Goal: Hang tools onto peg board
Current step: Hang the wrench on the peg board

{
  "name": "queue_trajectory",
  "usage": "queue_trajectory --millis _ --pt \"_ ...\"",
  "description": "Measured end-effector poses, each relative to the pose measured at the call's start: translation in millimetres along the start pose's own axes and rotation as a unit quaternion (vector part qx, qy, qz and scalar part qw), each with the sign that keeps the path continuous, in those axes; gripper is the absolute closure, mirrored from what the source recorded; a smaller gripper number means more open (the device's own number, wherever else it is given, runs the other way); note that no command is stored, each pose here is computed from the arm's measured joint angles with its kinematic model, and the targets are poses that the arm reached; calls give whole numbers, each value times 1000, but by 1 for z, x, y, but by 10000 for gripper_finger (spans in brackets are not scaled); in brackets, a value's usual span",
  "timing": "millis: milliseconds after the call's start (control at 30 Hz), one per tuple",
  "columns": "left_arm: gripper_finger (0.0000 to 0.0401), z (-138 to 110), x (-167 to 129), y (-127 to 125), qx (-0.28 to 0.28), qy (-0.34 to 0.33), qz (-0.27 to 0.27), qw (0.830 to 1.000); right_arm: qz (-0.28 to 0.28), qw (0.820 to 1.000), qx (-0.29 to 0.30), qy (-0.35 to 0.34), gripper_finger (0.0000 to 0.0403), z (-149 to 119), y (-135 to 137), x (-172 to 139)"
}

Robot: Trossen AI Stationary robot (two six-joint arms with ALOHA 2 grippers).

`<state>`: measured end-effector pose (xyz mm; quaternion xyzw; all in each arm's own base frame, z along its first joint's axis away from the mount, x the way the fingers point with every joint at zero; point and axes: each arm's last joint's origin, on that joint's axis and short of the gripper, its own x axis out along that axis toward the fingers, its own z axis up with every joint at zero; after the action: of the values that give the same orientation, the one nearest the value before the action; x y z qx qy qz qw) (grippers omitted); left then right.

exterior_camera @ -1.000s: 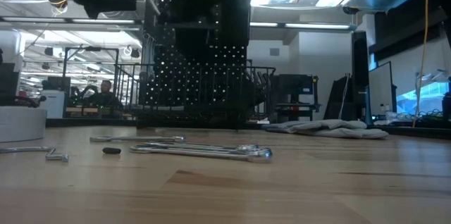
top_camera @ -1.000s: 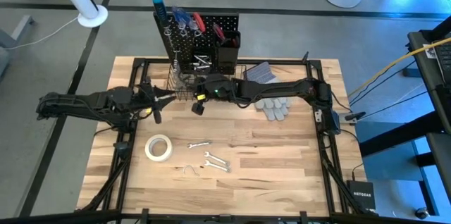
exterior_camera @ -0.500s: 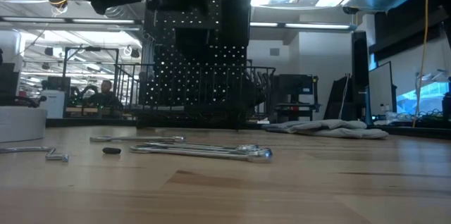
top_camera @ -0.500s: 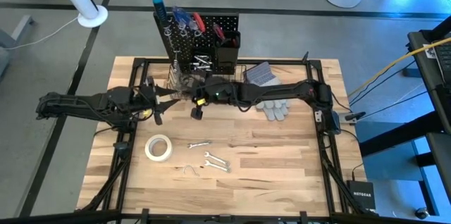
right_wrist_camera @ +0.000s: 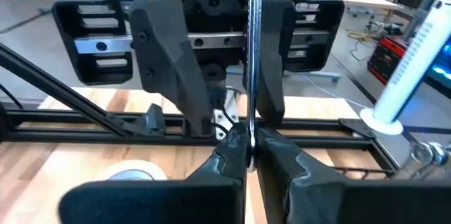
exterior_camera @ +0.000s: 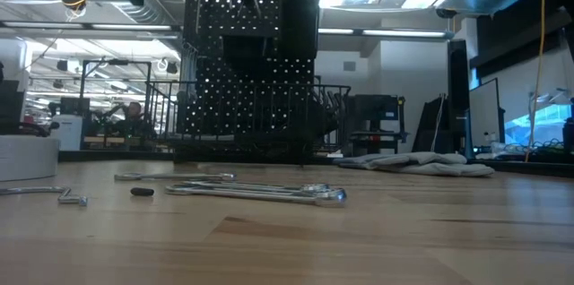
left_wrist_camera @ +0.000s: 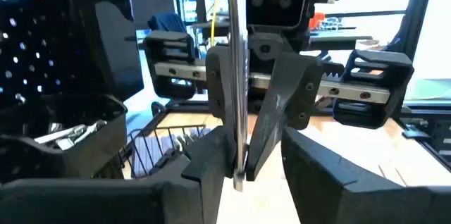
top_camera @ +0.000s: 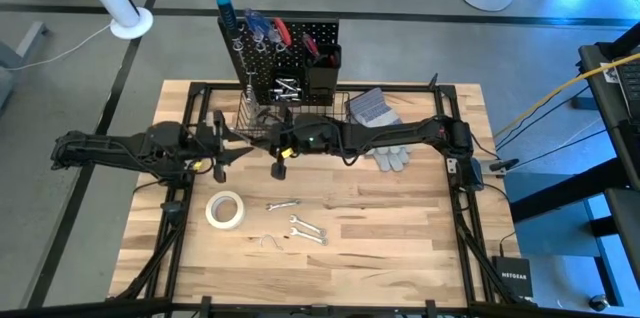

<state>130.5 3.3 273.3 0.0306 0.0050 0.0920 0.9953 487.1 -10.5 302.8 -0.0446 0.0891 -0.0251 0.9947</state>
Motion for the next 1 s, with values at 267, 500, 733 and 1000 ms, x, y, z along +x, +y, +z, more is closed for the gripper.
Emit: queue_trajectory --millis 267,500,733,1000 --pt "329 6 -1 0 16 -30 1 999 15 1000 0 -17 384 3 1 0" --pt "379 7 -3 1 17 -37 2 999 23 999 0 -31 384 5 1 0" --pt "395 9 -5 1 23 -42 2 999 26 999 -1 -36 384 6 1 0" --pt "397 7 -9 5 36 67 42 996 18 999 5 29 348 -1 0 -4"
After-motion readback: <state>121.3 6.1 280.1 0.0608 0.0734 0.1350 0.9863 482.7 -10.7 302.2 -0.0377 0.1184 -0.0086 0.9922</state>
